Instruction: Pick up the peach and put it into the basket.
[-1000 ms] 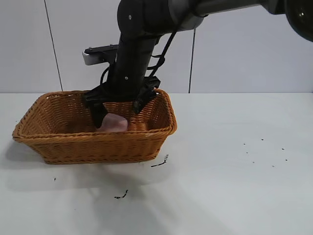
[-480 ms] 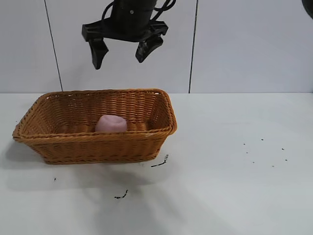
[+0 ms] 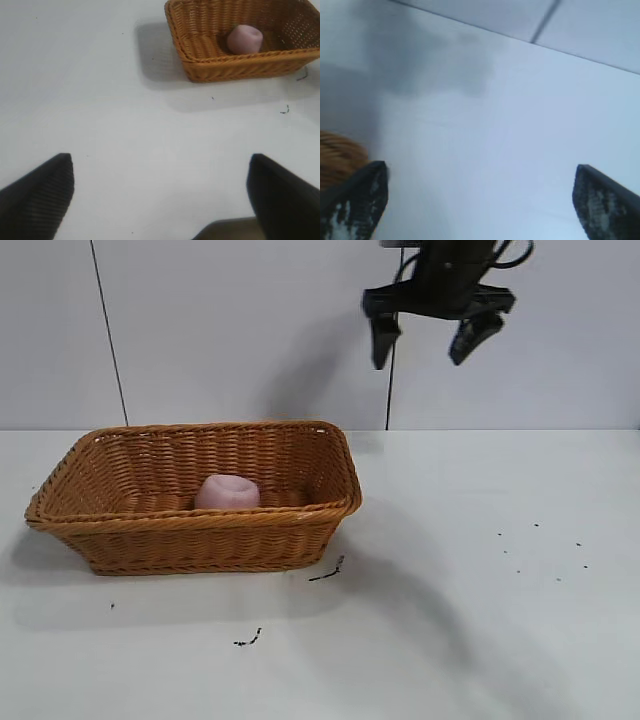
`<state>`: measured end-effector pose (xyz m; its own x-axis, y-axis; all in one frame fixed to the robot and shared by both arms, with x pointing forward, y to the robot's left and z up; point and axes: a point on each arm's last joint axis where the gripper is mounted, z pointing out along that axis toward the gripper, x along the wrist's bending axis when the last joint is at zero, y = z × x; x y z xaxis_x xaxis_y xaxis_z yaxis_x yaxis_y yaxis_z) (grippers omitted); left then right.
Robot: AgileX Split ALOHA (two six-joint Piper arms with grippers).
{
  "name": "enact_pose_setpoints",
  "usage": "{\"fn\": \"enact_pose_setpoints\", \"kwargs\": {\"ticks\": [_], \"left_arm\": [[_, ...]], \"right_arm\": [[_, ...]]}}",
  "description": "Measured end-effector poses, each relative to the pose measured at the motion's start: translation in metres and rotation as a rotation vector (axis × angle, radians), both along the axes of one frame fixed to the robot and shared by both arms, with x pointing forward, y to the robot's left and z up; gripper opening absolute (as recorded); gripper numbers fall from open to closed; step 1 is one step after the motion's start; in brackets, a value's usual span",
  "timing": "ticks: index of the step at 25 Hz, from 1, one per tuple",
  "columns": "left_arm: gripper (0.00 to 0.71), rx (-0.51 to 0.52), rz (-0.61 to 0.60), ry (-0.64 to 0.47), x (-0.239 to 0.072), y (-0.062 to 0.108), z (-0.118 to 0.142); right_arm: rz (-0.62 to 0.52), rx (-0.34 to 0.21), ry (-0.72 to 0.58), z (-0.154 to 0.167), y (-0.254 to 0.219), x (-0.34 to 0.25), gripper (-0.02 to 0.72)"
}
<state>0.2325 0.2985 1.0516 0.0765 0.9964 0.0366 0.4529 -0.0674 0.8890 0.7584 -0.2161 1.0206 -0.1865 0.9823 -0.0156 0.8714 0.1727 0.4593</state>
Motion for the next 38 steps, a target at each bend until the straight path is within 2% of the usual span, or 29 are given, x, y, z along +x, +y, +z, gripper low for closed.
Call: {"fn": "enact_pose_setpoints", "kwargs": {"ticks": [6,12,16,21,26,29,34,38], "left_arm": [[0.692,0.0,0.0,0.0,0.0,0.0,0.0],[0.692,0.0,0.0,0.0,0.0,0.0,0.0],[0.692,0.0,0.0,0.0,0.0,0.0,0.0],[0.692,0.0,0.0,0.0,0.0,0.0,0.0],[0.692,0.0,0.0,0.0,0.0,0.0,0.0],[0.692,0.0,0.0,0.0,0.0,0.0,0.0],[0.692,0.0,0.0,0.0,0.0,0.0,0.0],[0.692,0.0,0.0,0.0,0.0,0.0,0.0]], "right_arm": [[-0.11,0.001,-0.01,0.018,-0.058,-0.001,0.689],[-0.118,0.002,-0.025,0.039,-0.063,-0.013,0.689],[-0.114,0.006,0.029,0.05,-0.063,-0.04,0.689],[-0.114,0.009,0.07,0.078,-0.065,-0.097,0.689],[-0.114,0.006,0.104,0.099,-0.068,-0.183,0.689],[-0.114,0.004,0.131,0.097,-0.07,-0.238,0.689],[-0.115,-0.002,0.179,0.068,-0.074,-0.325,0.689],[-0.116,0.006,0.093,0.042,-0.076,-0.386,0.689]]}}
